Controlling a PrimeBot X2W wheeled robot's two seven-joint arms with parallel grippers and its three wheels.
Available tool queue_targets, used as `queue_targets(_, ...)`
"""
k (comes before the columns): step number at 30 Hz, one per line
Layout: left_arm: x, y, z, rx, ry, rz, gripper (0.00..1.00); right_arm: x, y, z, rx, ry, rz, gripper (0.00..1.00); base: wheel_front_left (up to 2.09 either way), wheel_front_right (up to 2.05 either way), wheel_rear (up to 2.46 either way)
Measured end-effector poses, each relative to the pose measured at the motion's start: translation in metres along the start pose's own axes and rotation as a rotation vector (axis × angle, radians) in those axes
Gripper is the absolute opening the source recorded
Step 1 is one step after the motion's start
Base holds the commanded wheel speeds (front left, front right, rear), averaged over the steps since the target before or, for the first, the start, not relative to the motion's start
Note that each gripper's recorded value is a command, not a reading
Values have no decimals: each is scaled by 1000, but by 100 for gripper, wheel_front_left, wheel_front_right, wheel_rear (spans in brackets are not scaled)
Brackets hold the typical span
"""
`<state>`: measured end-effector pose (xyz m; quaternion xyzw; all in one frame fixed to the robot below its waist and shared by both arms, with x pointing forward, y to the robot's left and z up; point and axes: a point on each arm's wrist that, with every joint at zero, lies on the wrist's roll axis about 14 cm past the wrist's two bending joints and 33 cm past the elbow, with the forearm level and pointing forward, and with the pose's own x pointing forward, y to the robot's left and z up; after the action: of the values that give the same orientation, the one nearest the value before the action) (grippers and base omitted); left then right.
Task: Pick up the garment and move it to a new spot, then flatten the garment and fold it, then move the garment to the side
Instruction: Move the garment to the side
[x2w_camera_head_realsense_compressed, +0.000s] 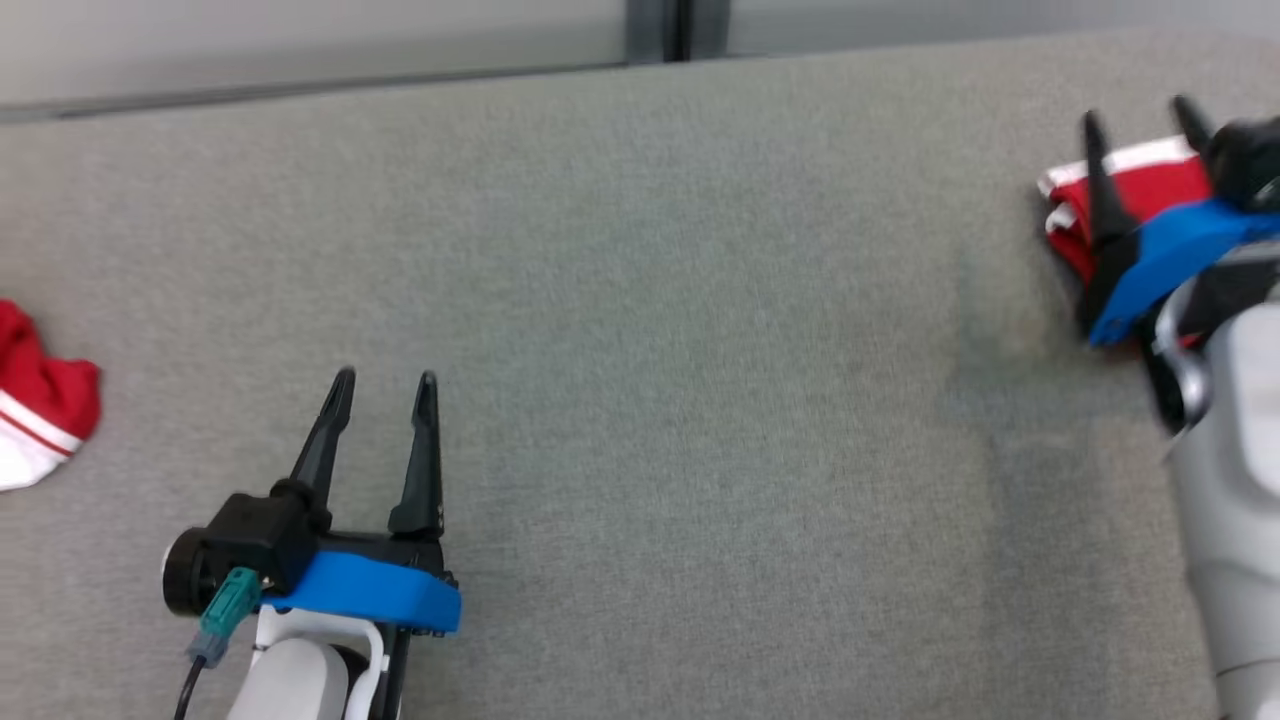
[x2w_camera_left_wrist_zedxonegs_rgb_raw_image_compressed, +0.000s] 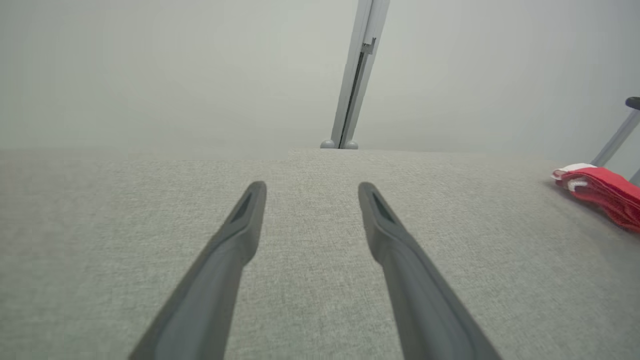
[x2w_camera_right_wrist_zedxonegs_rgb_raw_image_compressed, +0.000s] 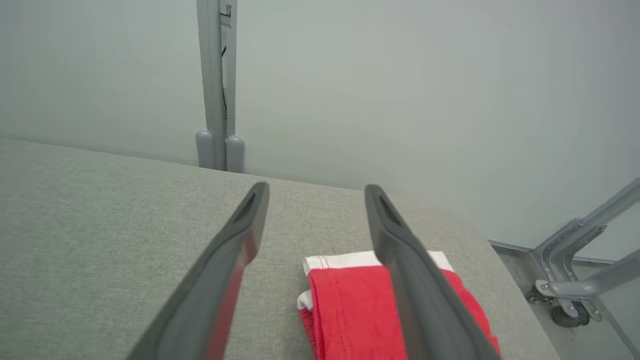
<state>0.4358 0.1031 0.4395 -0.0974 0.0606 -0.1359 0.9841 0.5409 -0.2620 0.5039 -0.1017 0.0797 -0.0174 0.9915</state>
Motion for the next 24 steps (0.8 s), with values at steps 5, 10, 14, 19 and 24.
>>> queue_targets(5, -28, 13, 2, -26, 1, 77, 100, -29, 40, 15, 90, -116, 52, 100, 0, 0, 0)
queue_targets(10, -55, 18, 1, -45, -1, 129, 100, -64, 73, 3, 146, -127, 99, 100, 0, 0, 0)
queue_targets(14, -69, 22, 0, -54, -1, 159, 100, -84, 84, -12, 162, -109, 124, 100, 0, 0, 0)
queue_targets(19, -87, 28, -5, -67, 7, 201, 100, -115, 107, -31, 220, -87, 177, 100, 0, 0, 0)
queue_targets(24, -98, 29, -10, -79, 14, 221, 100, -137, 112, -44, 262, -77, 184, 100, 0, 0, 0)
